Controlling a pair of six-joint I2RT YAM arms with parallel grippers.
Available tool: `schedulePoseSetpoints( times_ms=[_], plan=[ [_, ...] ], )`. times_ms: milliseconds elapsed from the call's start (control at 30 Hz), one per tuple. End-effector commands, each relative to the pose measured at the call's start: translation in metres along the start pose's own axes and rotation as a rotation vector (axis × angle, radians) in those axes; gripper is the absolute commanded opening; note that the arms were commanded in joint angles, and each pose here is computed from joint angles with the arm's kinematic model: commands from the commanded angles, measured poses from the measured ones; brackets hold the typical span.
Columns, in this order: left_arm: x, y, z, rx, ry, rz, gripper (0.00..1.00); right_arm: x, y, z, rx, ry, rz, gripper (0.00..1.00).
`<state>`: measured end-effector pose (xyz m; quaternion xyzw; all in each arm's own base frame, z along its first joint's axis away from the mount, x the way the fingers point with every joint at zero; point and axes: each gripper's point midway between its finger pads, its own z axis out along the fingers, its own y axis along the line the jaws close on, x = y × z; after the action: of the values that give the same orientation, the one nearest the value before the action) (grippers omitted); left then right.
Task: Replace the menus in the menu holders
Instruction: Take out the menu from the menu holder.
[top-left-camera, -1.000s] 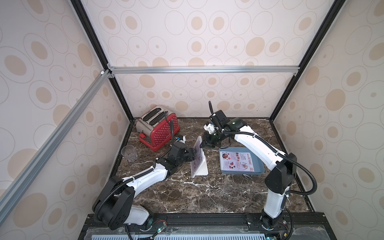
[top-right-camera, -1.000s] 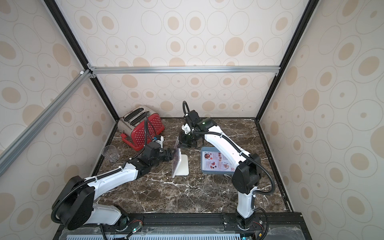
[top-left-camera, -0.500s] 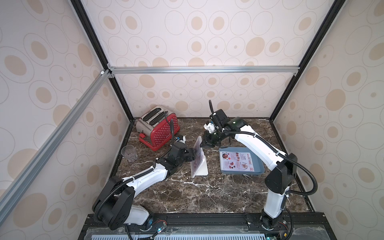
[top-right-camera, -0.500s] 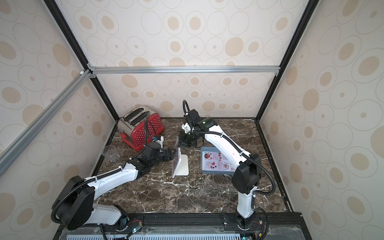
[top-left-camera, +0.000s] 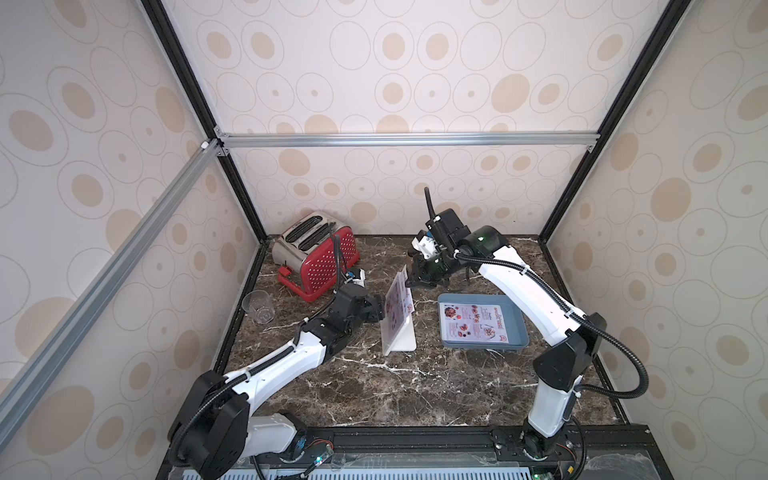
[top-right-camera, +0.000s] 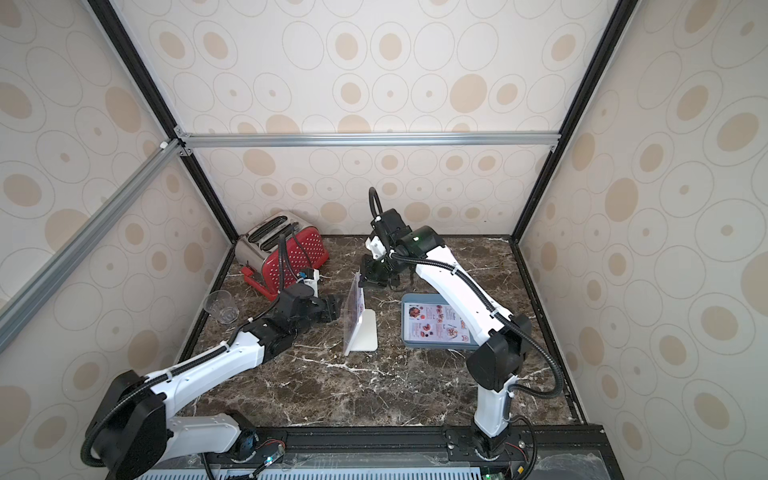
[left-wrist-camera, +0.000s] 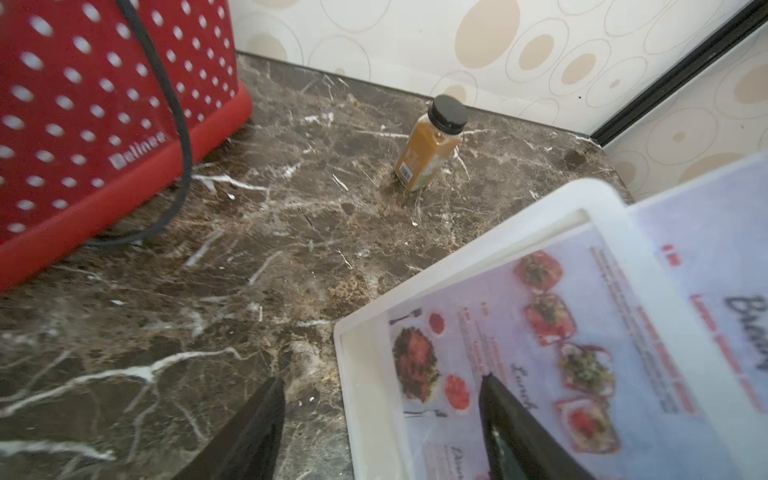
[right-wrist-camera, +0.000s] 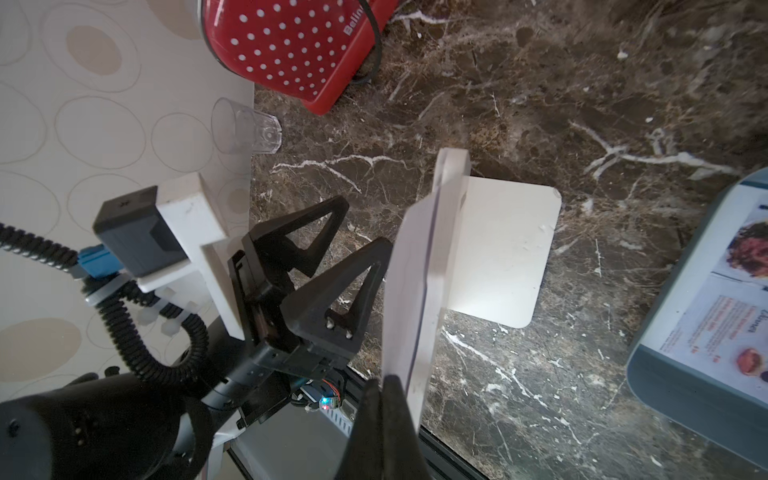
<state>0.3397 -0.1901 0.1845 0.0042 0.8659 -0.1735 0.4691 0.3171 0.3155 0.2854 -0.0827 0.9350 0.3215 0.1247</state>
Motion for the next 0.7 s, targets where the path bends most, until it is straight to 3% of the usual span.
schedulePoseSetpoints(
  times_ms=[0,200,433,533,667],
  plan=[
    [-0.033,-0.001,-0.026,-0.042,-0.058,0.158,0.75,0.008,0.019,-0.047,-0.013,-0.066,-0.132,0.0],
    [-0.074,-0.022,-0.065,0.022,-0.107,0.348,0.79,0.012,0.047,-0.096,-0.089,-0.171,-0.312,0.0],
    [-0.125,-0.047,-0.109,0.087,-0.205,0.475,0.84,0.029,0.09,-0.138,-0.209,-0.26,-0.54,0.0],
    [-0.156,-0.029,-0.129,-0.058,-0.271,0.453,0.85,0.044,0.11,-0.144,-0.249,-0.265,-0.646,0.0],
    [-0.194,0.023,-0.173,-0.358,-0.434,0.246,0.9,0.067,0.141,-0.142,-0.332,-0.247,-0.761,0.0]
  ],
)
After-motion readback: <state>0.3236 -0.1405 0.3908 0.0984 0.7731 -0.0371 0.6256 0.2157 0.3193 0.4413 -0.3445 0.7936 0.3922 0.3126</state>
